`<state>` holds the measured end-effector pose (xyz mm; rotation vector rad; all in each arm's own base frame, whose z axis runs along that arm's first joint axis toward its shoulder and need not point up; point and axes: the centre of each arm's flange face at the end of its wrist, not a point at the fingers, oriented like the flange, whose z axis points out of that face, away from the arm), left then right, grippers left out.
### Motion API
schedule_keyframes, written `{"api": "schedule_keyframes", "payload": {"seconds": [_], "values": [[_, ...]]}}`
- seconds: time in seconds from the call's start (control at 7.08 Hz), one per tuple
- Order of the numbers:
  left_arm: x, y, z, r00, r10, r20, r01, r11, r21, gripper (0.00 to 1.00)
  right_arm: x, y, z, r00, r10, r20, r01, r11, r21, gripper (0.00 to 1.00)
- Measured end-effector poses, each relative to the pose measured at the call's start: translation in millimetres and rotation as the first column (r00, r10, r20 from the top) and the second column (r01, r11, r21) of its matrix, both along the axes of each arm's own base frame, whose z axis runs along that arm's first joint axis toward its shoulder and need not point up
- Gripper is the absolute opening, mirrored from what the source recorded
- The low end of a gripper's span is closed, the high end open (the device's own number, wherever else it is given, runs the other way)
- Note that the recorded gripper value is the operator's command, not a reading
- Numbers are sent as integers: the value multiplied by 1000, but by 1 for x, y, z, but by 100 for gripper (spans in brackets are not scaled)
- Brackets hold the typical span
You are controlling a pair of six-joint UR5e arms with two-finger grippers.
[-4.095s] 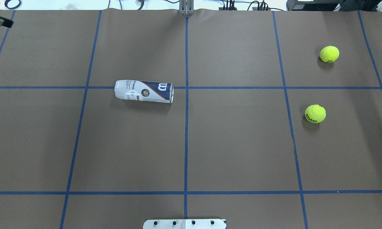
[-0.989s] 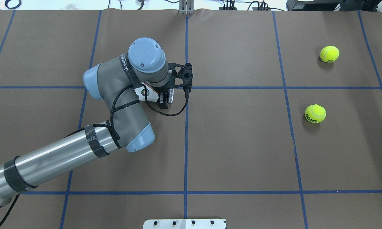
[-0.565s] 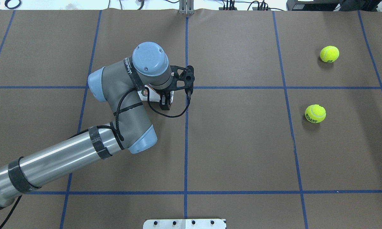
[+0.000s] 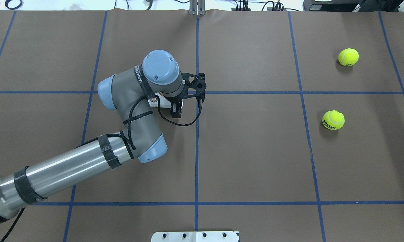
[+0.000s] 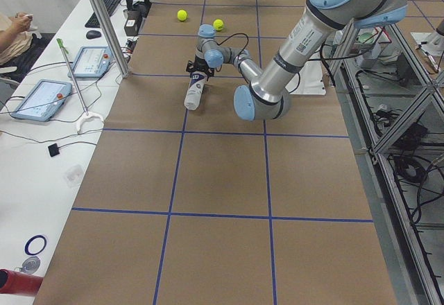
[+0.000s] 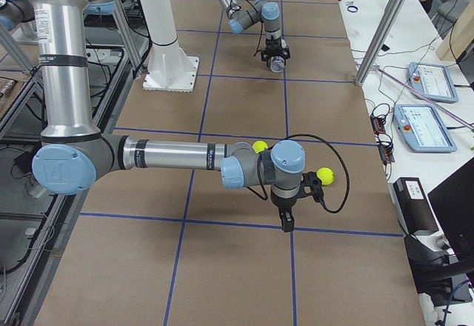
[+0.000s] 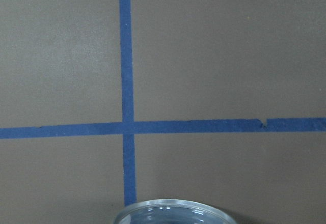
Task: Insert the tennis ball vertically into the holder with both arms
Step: 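Close the left gripper around the open end of the can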
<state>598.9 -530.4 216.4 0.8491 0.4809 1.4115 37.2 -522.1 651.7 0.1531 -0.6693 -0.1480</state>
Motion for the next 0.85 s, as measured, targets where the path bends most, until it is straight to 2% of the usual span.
{"api": "schedule_keyframes", "payload": {"seconds": [0.56,0.71,0.85], "values": [[9,4,6,1000,-11,17,10,1000,14,97,0,0,0,1000,0,0,0,1000,0,99],[9,4,7,1000,-12,20,11,1000,14,95,0,0,0,1000,0,0,0,1000,0,99],[9,4,7,1000,-12,21,12,1000,15,88,0,0,0,1000,0,0,0,1000,1,99]]}}
